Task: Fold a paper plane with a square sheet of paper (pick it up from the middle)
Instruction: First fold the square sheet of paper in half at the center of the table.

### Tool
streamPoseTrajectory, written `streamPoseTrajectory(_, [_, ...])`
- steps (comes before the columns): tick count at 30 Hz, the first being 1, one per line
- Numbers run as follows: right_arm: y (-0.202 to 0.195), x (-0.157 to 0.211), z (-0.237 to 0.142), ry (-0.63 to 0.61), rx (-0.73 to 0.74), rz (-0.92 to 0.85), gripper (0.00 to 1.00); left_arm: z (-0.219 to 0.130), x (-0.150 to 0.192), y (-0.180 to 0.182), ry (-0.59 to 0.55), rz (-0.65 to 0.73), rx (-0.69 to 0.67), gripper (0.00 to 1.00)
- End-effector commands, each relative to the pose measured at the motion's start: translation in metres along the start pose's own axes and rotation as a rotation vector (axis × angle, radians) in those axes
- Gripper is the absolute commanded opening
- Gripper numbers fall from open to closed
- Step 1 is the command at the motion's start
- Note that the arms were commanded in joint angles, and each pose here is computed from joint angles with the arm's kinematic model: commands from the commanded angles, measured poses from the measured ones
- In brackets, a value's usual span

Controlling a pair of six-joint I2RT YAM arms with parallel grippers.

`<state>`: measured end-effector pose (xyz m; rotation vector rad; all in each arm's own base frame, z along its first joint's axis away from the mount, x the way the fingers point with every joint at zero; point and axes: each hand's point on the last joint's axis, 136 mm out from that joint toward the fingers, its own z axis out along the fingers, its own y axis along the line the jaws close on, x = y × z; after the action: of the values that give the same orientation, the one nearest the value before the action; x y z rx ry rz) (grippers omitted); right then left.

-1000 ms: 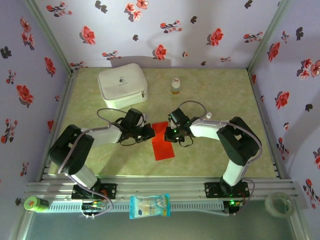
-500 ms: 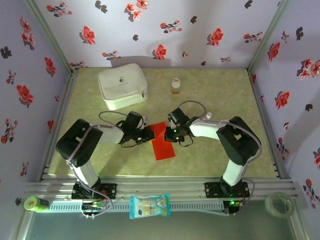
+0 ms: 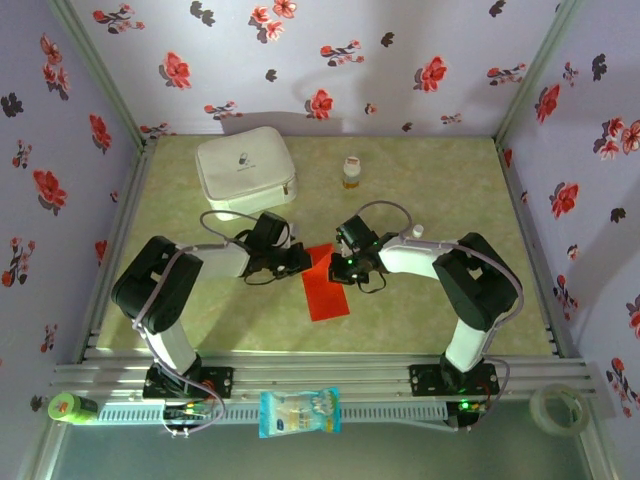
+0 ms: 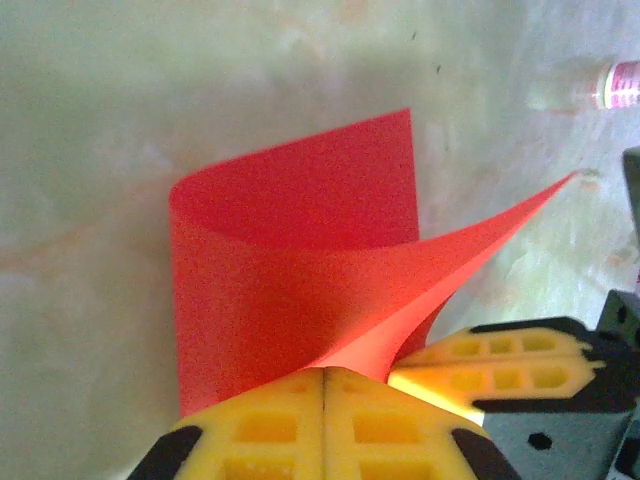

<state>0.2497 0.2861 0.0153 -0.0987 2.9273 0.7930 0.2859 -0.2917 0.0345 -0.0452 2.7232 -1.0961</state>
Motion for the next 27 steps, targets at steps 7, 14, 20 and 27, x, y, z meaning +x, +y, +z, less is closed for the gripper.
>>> streamPoseTrajectory(7, [-0.053, 0.042, 0.011, 0.139, 0.194, 0.069, 0.00, 0.015, 0.014, 0.056, 0.036, -0.063, -0.118, 0.05])
streamPoseTrajectory(14, [-0.052, 0.042, 0.011, 0.136, 0.190, 0.070, 0.00, 0.007, 0.001, 0.043, 0.022, -0.065, -0.107, 0.05])
streamPoseTrajectory(20, [-0.052, 0.042, 0.011, 0.137, 0.191, 0.073, 0.00, 0.002, -0.015, 0.016, 0.008, -0.030, -0.044, 0.06])
streamPoseTrajectory(27, [-0.053, 0.042, 0.011, 0.136, 0.191, 0.072, 0.00, 0.006, -0.021, 0.022, 0.001, -0.051, -0.030, 0.06])
